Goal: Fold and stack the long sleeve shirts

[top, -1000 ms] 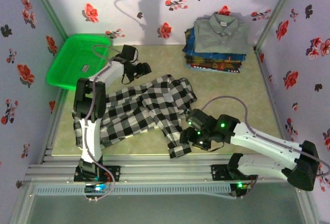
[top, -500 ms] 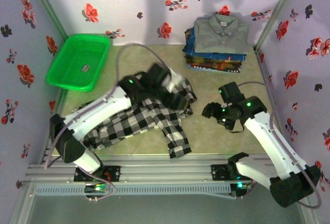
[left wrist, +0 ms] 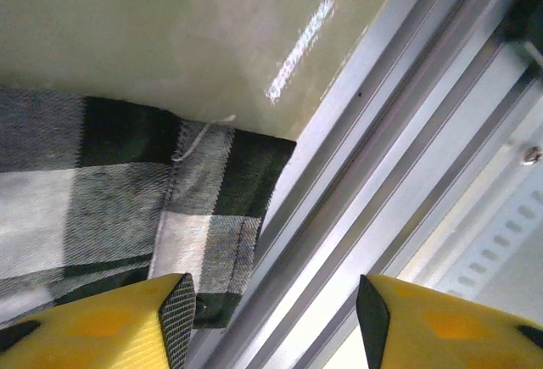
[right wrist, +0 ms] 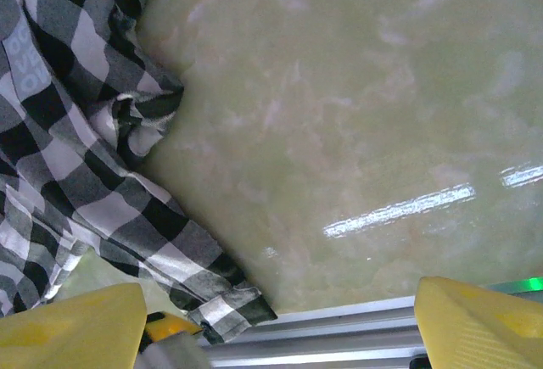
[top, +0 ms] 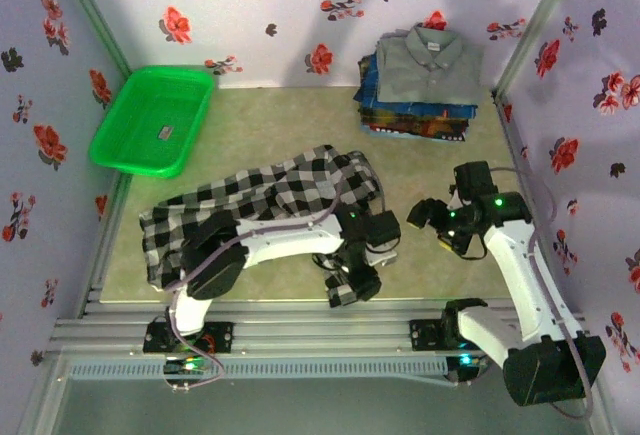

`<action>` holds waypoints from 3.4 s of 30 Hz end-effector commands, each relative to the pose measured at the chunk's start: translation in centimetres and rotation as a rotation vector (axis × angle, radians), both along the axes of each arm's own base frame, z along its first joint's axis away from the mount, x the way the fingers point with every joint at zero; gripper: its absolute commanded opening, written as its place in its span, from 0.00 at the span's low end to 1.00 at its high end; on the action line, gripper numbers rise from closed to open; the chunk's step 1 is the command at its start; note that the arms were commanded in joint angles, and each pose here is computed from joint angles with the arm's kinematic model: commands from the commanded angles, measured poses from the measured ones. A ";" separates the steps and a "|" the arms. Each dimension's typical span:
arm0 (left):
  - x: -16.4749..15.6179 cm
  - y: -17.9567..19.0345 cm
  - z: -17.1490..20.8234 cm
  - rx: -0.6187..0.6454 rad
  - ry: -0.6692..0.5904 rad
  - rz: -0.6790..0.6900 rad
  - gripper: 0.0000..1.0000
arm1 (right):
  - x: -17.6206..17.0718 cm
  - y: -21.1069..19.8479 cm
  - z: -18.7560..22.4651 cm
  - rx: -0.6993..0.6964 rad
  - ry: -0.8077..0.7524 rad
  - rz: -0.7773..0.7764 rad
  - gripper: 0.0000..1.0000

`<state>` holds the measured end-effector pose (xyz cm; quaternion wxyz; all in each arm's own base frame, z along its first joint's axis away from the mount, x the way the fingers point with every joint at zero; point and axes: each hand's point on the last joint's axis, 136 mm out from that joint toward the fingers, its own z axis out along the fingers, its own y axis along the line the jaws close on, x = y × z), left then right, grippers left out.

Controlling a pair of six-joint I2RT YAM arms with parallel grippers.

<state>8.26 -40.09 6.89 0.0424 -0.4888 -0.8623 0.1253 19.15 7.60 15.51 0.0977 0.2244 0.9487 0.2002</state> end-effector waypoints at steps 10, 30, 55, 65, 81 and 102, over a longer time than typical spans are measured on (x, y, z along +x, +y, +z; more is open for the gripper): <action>1.3 0.3 -3.8 0.162 -0.135 0.059 0.52 | -0.8 1.1 0.1 0.097 -0.057 -0.012 0.85; 9.4 1.2 5.1 -0.159 -0.193 0.406 0.07 | -0.5 2.6 -0.5 0.209 -0.090 -0.026 0.85; 22.1 27.1 12.4 -0.540 -0.286 1.263 0.09 | 9.6 17.6 -2.7 0.197 -0.079 0.302 0.84; 22.7 31.9 9.8 -0.473 -0.294 1.338 0.09 | 13.3 22.5 -4.0 0.191 -0.074 0.381 0.86; 21.3 37.1 6.1 -0.315 -0.283 1.400 0.09 | 17.0 25.7 -4.6 0.137 -0.100 0.444 0.85; 19.7 40.6 3.6 -0.064 -0.293 1.325 0.12 | 17.1 31.8 -7.5 0.098 -0.070 0.559 0.83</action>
